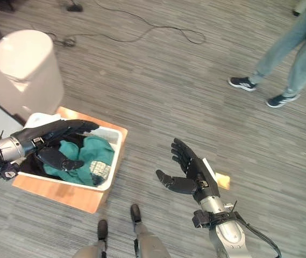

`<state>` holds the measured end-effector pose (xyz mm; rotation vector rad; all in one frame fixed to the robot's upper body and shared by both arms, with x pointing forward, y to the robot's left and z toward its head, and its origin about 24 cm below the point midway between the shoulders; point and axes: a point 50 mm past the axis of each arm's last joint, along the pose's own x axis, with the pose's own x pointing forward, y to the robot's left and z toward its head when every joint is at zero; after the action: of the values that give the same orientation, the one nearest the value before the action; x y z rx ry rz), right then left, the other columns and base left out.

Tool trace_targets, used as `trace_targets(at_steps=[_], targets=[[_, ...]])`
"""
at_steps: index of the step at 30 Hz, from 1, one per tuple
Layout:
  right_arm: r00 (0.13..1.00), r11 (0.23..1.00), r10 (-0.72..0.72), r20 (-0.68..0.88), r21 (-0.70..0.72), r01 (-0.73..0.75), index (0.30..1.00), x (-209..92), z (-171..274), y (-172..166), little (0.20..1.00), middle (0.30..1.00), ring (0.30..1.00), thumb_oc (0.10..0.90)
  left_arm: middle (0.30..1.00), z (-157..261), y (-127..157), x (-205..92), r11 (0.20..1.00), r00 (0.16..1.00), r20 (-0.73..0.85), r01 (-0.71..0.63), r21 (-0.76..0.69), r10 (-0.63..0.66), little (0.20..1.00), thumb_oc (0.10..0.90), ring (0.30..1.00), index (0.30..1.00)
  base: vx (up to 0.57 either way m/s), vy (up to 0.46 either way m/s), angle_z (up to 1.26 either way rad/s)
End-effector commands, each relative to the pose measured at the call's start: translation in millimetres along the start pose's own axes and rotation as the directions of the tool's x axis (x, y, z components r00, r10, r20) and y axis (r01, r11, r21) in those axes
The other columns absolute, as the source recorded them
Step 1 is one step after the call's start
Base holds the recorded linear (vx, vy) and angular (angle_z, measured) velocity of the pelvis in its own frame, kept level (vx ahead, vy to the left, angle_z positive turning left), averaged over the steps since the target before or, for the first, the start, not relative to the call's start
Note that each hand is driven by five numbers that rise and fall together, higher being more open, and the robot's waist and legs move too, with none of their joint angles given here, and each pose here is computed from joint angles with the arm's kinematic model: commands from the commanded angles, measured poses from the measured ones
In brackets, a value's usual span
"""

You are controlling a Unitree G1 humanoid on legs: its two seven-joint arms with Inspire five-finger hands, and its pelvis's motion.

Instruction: Pick up bed clothes into laundry basket.

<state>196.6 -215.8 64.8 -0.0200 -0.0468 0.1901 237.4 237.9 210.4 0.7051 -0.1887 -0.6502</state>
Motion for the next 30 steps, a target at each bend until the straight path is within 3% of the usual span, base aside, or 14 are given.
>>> trace_targets(at_steps=[1,4,6,11,18,20,23,28,30], targets=[[0.959,0.997,0.071,0.275,-0.062,-0.056,0.9,6,48,5,0.9,0.9,0.9,0.8,0.9,5,22,-28,0.965,0.962,0.149,-0.205,-0.166,0.23,0.9,0.8,0.9,0.9,0.04,-0.002,0.19],[0.951,0.992,0.093,0.295,-0.11,-0.063,0.9,8,53,5,0.9,0.9,0.9,0.8,0.9,-27,5,-47,0.78,0.844,0.185,-0.353,-0.517,0.504,0.9,0.8,0.9,0.9,0.03,-0.019,0.43],[0.947,0.989,0.087,0.308,-0.142,-0.044,0.9,10,56,4,0.9,0.9,0.9,0.8,0.9,-57,-28,-38,0.563,0.773,0.125,-0.331,-0.758,0.622,0.9,0.8,0.9,0.9,0.05,-0.054,0.81],[0.942,0.981,0.032,0.334,-0.19,0.034,0.9,8,60,-3,0.9,0.9,0.9,0.8,0.9,-90,-82,-21,0.319,0.743,-0.057,-0.354,-0.879,0.667,0.9,0.8,0.9,0.9,-0.01,-0.125,1.9],[0.93,0.987,-0.026,0.367,-0.141,0.083,0.9,15,62,-9,0.9,0.9,0.9,0.8,0.9,-101,-96,-25,0.213,0.655,-0.173,-0.466,-0.859,0.735,0.9,0.8,0.9,0.9,-0.25,-0.252,1.87],[0.933,0.982,0.0,0.359,-0.177,0.068,0.9,21,65,-10,0.9,0.9,0.9,0.8,0.9,-111,-109,-31,0.109,0.605,-0.286,-0.531,-0.841,0.743,0.9,0.8,0.9,0.9,-0.47,-0.268,2.15],[0.949,0.98,-0.003,0.314,-0.189,0.066,0.9,23,56,-8,0.9,0.9,0.9,0.8,0.9,-123,-125,-40,0.053,0.574,-0.394,-0.609,-0.791,0.718,0.9,0.8,0.9,0.9,-0.34,-0.165,1.95],[0.97,0.995,-0.071,0.231,-0.057,0.086,0.9,20,29,-6,0.9,0.9,0.9,0.8,0.9,-120,-114,-43,0.147,0.573,-0.383,-0.671,-0.726,0.724,0.9,0.8,0.9,0.9,-0.26,-0.016,2.48],[0.981,0.994,-0.106,0.164,-0.007,0.109,0.9,12,12,-7,0.9,0.9,0.9,0.8,0.9,-120,-118,-42,0.144,0.573,-0.395,-0.678,-0.721,0.718,0.9,0.8,0.9,0.9,-0.07,0.217,2.7]])
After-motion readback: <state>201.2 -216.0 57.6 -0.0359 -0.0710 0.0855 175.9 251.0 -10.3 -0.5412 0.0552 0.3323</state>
